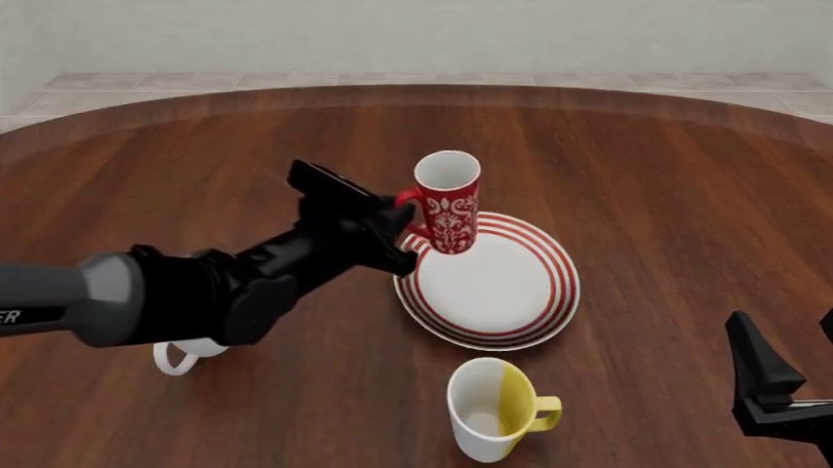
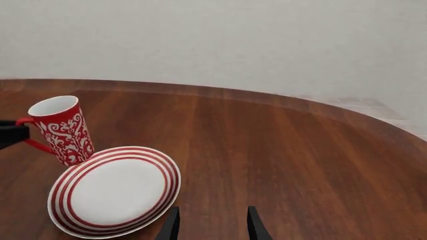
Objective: Pick up the red mug and put it on the plate
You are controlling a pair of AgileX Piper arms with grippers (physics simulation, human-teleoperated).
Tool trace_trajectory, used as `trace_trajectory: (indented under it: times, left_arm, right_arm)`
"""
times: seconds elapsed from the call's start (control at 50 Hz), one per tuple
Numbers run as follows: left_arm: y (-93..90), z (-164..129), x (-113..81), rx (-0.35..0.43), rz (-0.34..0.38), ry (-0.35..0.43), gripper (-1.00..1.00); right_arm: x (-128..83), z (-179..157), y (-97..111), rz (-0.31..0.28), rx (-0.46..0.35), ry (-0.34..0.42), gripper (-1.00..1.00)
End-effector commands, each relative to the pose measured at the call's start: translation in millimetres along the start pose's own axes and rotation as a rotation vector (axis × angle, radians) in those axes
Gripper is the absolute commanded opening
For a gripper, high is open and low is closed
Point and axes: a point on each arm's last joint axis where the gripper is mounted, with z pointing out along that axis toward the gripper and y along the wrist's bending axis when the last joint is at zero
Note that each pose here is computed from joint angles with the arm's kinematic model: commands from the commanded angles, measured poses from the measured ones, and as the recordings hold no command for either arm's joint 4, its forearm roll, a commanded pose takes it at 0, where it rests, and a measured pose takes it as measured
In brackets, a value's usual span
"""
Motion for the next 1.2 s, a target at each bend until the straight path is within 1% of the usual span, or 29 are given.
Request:
trace_trajectory:
  times: [0.02, 0.08, 0.32, 0.68, 0.86, 1.2]
  left_arm:
    - [-3.4, 5, 2.8, 0.009, 0.008, 0.004, -1.0]
    - [-4.9, 9, 6.5, 0.013, 0.005, 0.01, -1.0]
    - [-8.1, 16, 11.0, 0.021, -0.001, 0.018, -1.0]
    - [-6.2, 31, 23.3, 0.015, 0.008, 0.043, -1.0]
    - [-3.4, 39, 29.7, 0.008, 0.001, 0.057, -1.0]
    - [-4.9, 47, 34.6, 0.011, -0.004, 0.069, -1.0]
  right_arm:
    - [0, 1, 0, 0.002, 0.002, 0.001, 1.0]
    - [0, 1, 0, 0.005, 0.005, 0.002, 1.0]
    - [0, 1, 0, 0.008, 0.003, 0.003, 1.0]
    - [0, 2, 0, 0.014, 0.006, 0.003, 1.0]
    - [0, 2, 0, 0.013, 0.005, 0.003, 1.0]
    - [0, 2, -1, 0.016, 0.008, 0.003, 1.0]
